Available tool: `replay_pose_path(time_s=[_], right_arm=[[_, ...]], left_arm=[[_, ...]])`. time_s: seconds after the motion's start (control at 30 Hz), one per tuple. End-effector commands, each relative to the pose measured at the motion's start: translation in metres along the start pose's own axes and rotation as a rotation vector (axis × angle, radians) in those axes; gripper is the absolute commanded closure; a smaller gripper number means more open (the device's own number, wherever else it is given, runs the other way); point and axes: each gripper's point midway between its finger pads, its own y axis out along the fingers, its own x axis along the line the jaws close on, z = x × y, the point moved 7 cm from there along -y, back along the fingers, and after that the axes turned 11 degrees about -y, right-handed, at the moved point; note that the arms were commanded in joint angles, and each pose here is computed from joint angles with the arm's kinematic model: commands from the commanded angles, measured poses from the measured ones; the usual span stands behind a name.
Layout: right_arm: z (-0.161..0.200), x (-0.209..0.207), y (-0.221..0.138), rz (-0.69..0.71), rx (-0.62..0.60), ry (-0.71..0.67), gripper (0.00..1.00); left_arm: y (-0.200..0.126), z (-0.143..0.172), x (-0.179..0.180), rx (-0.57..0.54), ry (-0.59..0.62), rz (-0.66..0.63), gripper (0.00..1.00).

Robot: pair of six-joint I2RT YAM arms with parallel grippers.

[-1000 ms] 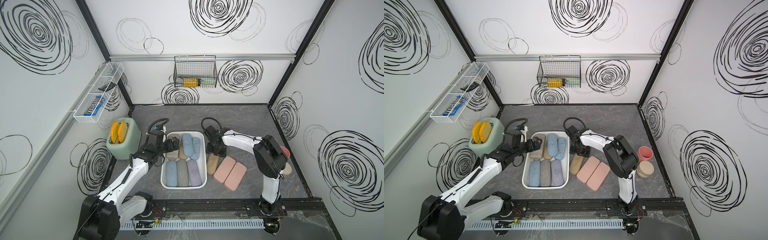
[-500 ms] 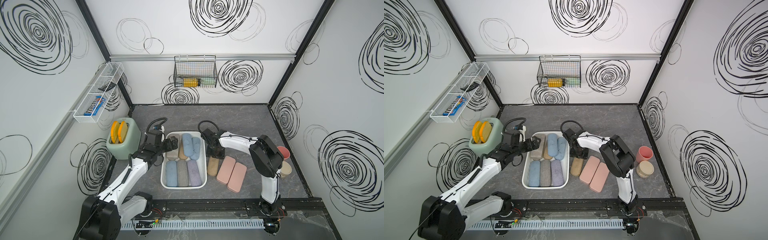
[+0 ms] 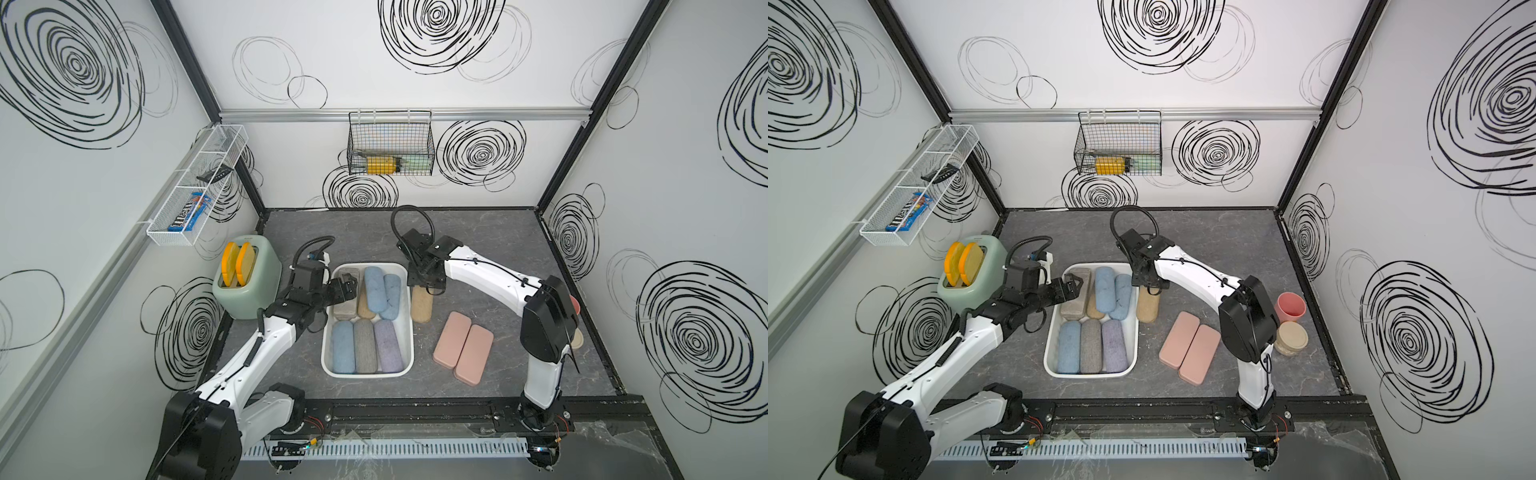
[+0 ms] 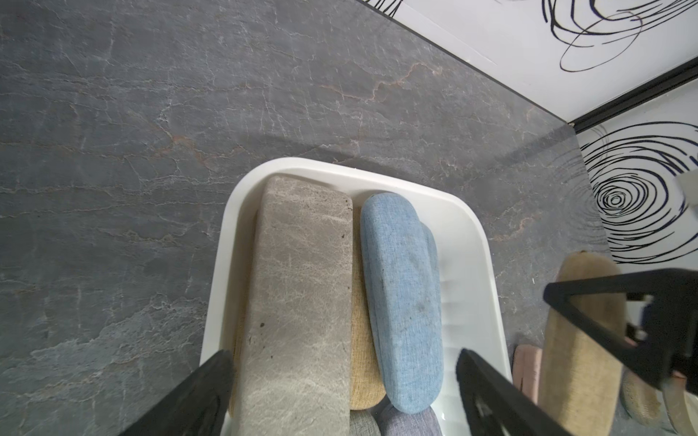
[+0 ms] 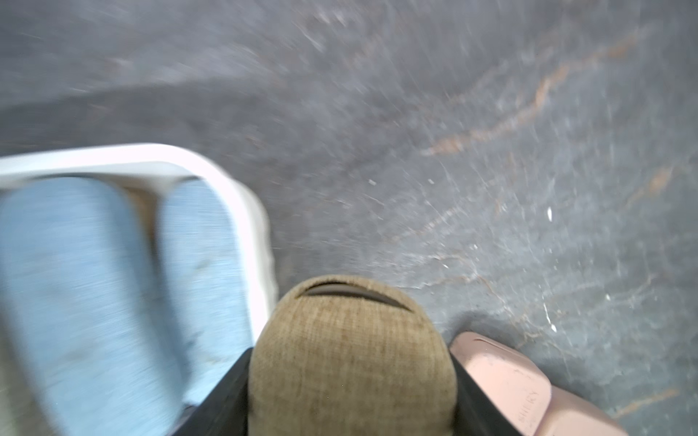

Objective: Put the glasses cases into the storage boxes
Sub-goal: Pick up the glasses case at the center of the board, then place the glasses case in the storage box.

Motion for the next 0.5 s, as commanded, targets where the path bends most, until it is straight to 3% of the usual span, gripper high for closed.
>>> replay_pose_path(time_s=[0.0, 0.33, 0.47], right_arm=[[-0.008, 0.016, -0.02, -0.015, -0.06, -0.095, 0.61], [-0.018, 0.061, 0.014, -0.045, -0.062, -0.233, 0.62], [-0.025, 0.061, 0.029, -0.025, -0.054, -0.233, 0.61]], left_arm=[[0.002, -0.003, 0.0, -0.016, 0.005, 0.008, 0.04], [-0.006, 0.001, 0.007, 0.004, 0.011, -0.076, 0.01], [-0.004, 0.01, 0.01, 0.008, 0.005, -0.039, 0.01]])
